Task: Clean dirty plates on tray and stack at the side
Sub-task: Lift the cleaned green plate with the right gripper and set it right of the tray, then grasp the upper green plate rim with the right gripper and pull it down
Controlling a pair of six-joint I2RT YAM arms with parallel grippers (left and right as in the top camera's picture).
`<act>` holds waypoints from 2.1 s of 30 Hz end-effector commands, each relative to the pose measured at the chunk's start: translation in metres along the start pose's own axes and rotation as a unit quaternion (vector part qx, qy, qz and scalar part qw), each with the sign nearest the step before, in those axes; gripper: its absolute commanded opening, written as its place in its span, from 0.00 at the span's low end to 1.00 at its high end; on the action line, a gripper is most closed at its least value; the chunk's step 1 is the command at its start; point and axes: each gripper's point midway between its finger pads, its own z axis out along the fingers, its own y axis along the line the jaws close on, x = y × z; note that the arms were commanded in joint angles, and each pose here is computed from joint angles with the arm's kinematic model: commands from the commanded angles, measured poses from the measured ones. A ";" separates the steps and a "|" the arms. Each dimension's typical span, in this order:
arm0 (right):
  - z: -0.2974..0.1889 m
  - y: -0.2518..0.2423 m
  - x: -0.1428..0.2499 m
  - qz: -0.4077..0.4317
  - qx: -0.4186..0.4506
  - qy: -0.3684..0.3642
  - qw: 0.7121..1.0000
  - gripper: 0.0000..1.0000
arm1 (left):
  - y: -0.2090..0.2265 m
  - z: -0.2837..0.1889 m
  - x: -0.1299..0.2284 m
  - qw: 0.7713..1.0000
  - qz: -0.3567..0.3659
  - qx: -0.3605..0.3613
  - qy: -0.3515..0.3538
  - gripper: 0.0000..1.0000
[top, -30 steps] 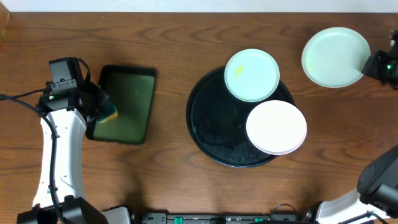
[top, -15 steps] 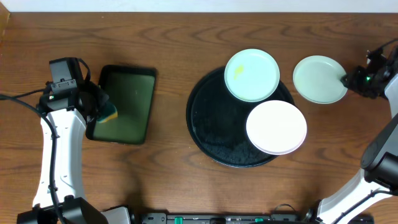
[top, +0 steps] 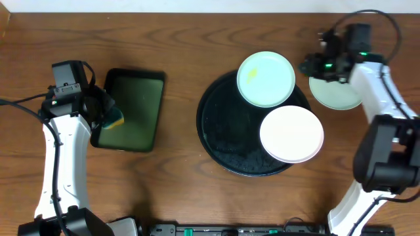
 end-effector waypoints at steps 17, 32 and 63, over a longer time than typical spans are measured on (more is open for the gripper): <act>0.038 -0.004 0.054 0.077 0.220 0.041 0.972 0.46 | 0.002 0.001 0.002 1.000 0.008 -0.003 0.003 0.07; 0.008 0.048 0.008 0.021 0.110 0.026 0.993 0.53 | 0.001 0.001 0.001 1.000 0.008 -0.002 0.001 0.08; 0.029 -0.011 0.072 0.101 0.148 0.085 0.980 0.45 | 0.001 0.001 0.001 1.000 0.006 -0.002 0.001 0.08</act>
